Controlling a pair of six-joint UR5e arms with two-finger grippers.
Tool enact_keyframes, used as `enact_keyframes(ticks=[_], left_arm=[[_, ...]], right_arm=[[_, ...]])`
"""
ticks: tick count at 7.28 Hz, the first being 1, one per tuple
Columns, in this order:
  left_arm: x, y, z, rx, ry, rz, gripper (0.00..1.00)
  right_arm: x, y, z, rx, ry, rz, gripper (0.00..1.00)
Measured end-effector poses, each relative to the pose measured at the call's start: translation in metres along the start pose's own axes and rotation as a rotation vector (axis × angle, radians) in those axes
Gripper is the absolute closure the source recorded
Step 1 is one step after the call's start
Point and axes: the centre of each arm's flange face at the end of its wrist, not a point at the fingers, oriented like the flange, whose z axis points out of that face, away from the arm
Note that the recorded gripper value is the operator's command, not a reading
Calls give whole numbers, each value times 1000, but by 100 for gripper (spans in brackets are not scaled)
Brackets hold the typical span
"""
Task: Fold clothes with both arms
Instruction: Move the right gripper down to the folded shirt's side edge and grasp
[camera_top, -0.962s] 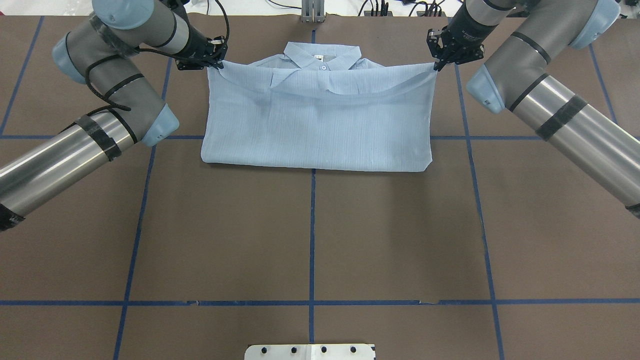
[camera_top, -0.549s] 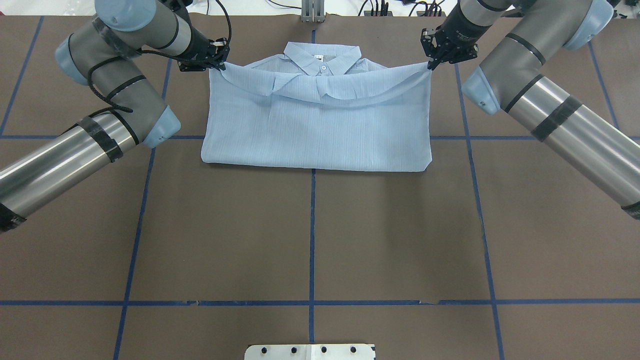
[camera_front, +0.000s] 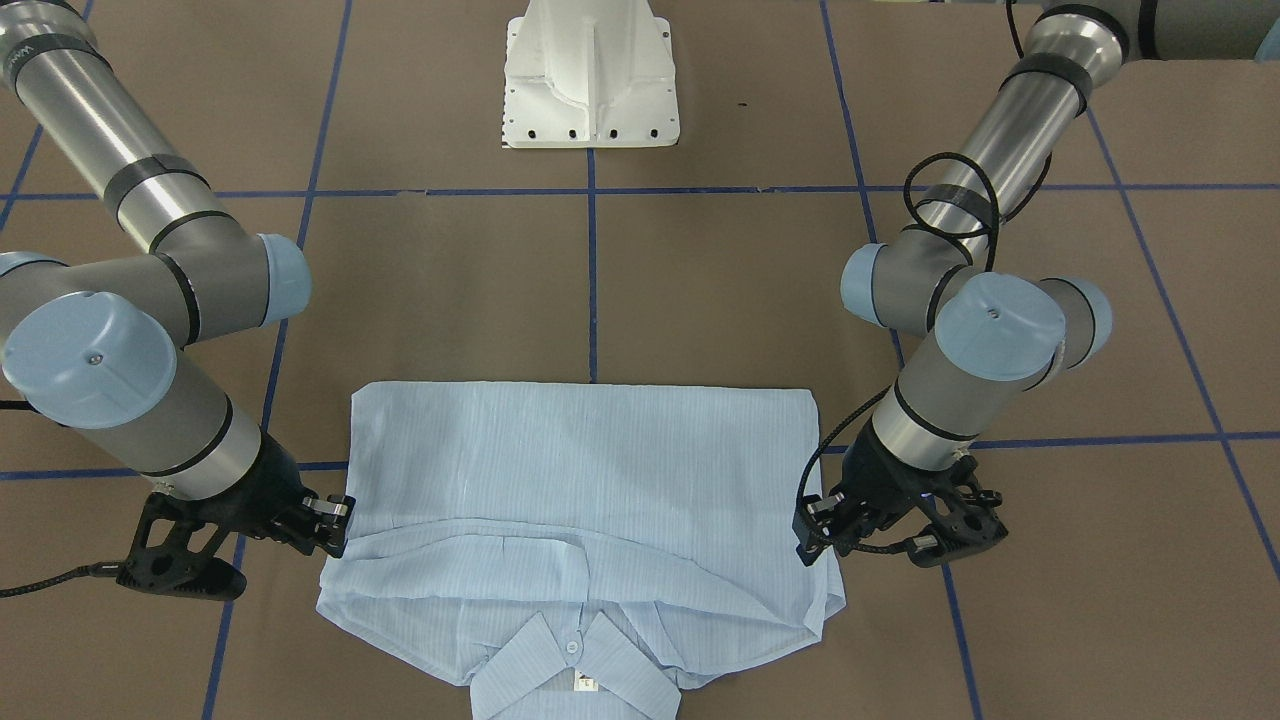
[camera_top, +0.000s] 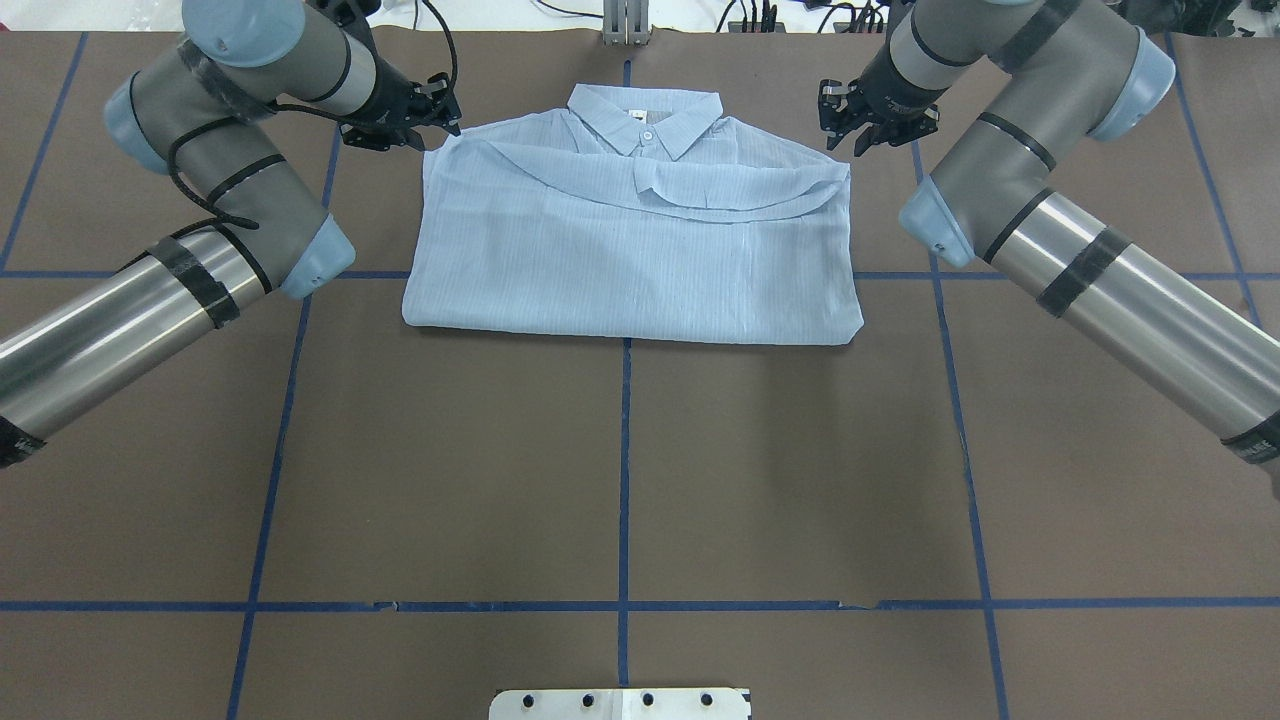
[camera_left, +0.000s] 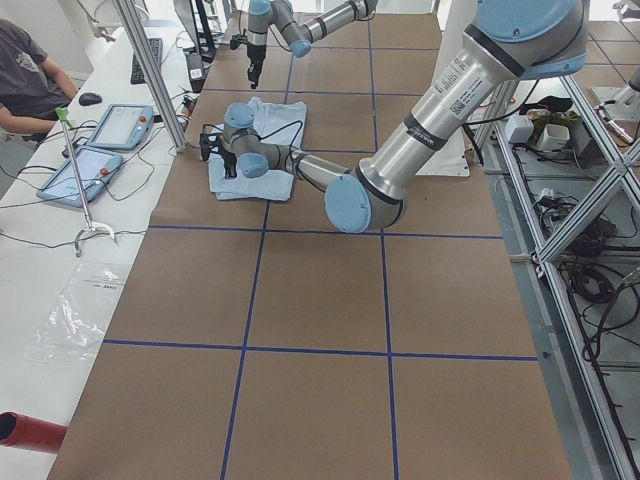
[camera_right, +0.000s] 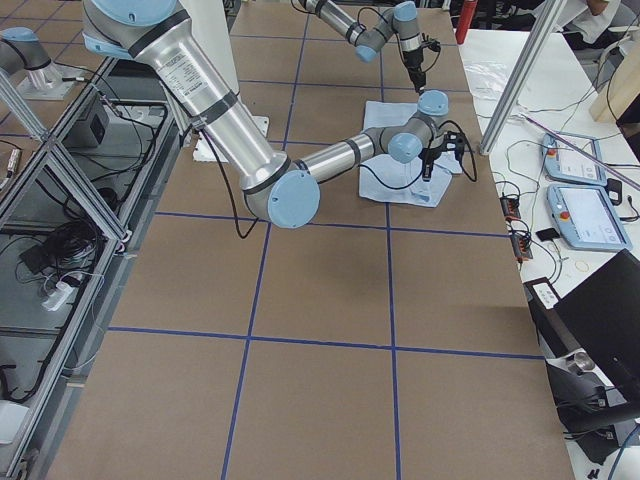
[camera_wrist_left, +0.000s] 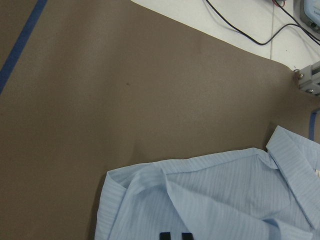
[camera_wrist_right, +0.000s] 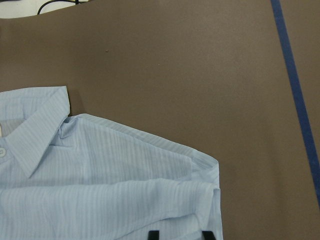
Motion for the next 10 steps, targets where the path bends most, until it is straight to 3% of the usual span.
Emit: enact_keyframes(ticks=[2, 5, 7, 9, 10], left_arm=[[-6, 5, -9, -1, 14, 6, 0], [0, 9, -21, 1, 32, 13, 0], [2, 9, -24, 2, 37, 14, 0], [3, 9, -24, 2, 39, 14, 0], [3, 10, -24, 2, 39, 15, 0]], right_arm=[[5, 27, 9, -19, -12, -24, 0], [27, 135, 27, -99, -28, -62, 3], [34, 169, 43, -130, -6, -71, 28], [35, 175, 47, -137, 0, -73, 44], [36, 174, 46, -135, 0, -71, 45]])
